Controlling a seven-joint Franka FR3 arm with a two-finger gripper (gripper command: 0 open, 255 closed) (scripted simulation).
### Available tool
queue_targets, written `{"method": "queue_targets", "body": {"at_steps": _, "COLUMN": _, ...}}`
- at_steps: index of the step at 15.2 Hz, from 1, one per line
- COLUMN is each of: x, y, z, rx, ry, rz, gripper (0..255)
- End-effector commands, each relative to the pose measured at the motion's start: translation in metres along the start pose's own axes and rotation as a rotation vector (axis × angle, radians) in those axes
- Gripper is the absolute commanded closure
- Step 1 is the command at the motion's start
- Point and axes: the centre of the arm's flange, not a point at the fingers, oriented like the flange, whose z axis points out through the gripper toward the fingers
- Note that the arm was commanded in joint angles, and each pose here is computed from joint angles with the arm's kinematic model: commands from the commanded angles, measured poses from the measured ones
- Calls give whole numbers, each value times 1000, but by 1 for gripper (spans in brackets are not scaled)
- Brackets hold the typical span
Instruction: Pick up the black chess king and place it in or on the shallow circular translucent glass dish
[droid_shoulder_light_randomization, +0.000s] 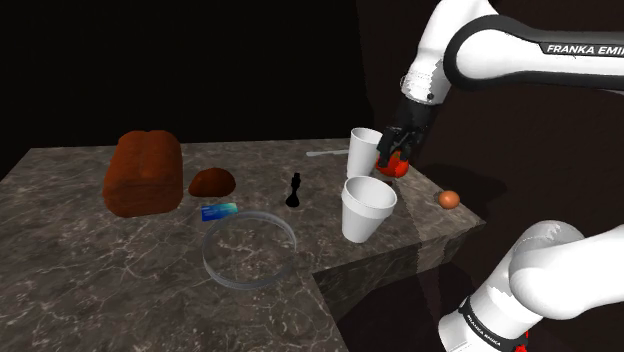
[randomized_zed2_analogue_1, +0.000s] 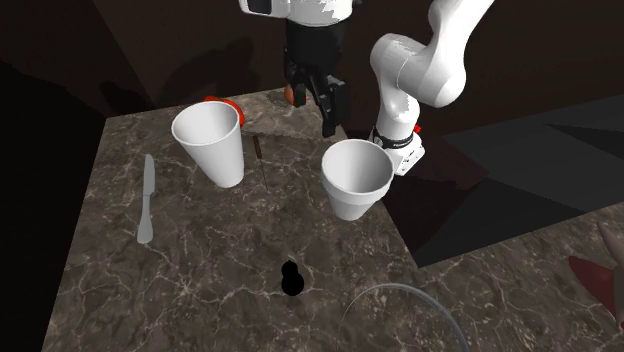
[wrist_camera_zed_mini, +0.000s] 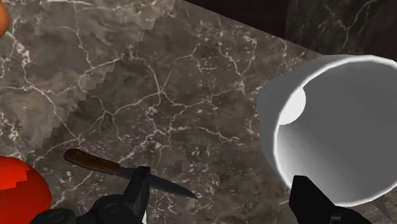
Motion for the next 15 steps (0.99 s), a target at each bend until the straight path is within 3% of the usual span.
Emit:
{"method": "queue_targets", "body": {"at_steps": 1, "x": 11, "y": -20, "z": 9, "rx": -4, "ry": 16, "rz": 13, "gripper": 0}}
{"method": "queue_targets", "body": {"at_steps": 15, "x": 103, "y": -164, "z": 67, "rx": -34, "ry": 115, "rz": 90, "gripper": 0}}
